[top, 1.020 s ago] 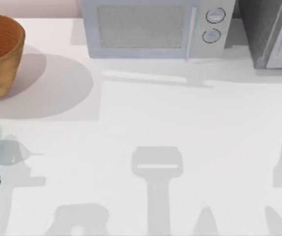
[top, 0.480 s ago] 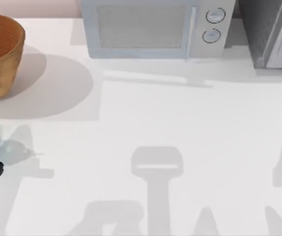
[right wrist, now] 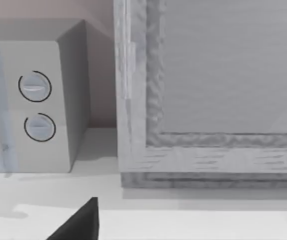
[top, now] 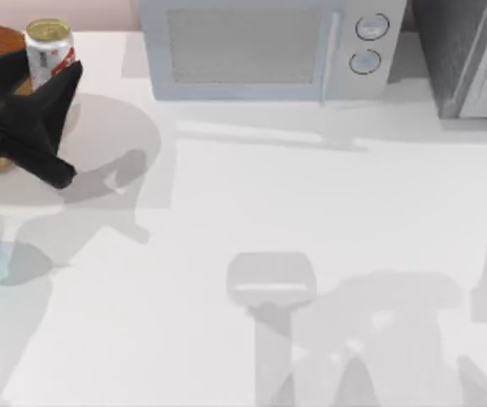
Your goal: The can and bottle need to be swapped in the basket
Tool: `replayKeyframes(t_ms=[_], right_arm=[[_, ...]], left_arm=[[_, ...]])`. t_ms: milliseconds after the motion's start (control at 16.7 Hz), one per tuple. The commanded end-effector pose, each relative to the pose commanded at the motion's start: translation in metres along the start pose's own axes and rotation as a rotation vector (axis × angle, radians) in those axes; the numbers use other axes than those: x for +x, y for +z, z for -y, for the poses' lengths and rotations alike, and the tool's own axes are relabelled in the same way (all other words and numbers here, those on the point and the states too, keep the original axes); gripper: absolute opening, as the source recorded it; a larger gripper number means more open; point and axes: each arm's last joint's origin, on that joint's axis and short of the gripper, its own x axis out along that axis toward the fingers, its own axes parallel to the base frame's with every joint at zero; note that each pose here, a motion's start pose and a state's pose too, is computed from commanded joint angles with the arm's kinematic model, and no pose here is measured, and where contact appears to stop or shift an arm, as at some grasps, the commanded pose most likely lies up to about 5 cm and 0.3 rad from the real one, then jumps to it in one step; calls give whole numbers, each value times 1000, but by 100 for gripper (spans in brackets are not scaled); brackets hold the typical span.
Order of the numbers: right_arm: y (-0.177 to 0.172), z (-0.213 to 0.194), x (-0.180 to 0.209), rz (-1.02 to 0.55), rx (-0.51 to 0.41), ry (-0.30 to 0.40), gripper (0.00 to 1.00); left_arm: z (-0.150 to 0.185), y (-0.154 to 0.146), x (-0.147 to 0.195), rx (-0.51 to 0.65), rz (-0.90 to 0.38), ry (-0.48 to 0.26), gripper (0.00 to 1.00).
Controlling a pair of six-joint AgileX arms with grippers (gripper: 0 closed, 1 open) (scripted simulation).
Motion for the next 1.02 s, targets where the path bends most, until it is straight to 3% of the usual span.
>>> replayKeyframes(t_ms=[240,600,840,1020], right_arm=[[0,0,0,0,0,0,100],[0,0,0,0,0,0,100],[0,0,0,0,0,0,100],[0,0,0,0,0,0,100]], left_arm=[[-13,-17,89,1,6,-301,0],[-7,-121,194,-7,-5,-693,0],[7,-196,221,-14,-12,-874,0],[14,-233,226,-19,-17,-951,0]])
